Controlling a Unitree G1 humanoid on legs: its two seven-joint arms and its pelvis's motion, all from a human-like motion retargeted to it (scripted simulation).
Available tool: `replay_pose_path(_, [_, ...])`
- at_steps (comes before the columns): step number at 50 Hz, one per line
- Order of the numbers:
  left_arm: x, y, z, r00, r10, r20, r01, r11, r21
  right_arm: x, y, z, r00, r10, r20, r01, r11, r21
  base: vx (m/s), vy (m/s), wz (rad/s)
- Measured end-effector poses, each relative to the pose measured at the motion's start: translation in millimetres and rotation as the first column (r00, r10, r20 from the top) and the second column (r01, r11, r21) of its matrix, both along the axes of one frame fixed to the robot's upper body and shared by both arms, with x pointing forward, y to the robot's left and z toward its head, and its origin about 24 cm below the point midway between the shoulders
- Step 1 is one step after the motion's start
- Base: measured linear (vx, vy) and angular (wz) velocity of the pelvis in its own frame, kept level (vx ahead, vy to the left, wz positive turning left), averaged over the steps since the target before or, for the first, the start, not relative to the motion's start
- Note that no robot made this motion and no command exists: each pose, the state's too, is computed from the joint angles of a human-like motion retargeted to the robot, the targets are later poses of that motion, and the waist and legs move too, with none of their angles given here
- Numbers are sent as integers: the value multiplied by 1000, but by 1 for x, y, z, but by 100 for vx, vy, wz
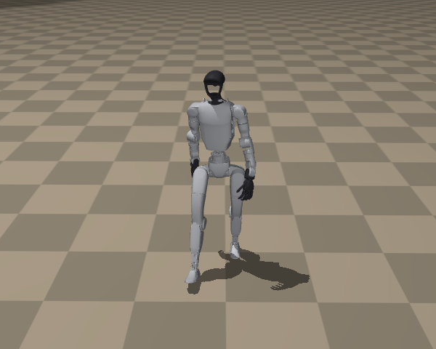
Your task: Walk run
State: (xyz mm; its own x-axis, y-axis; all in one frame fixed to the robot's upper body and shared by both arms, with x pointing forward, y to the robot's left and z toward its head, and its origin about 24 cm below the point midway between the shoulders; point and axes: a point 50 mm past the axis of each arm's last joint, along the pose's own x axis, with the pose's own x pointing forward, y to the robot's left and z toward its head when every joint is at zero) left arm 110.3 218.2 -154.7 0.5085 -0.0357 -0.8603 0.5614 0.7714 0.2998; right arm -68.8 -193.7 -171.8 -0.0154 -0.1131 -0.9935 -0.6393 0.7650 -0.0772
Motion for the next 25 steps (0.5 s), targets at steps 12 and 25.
replay_pose_path(12, [-197,-11,-10,720,24,-693,-22,1000,12,29,-15,-1,999,-7,33,8,1000,-16,87,-37,36])
replay_pose_path(25, [-256,-40,4,601,155,-784,-240,971,8,169,-34,13,871,219,439,-211,975,-68,64,-24,-36])
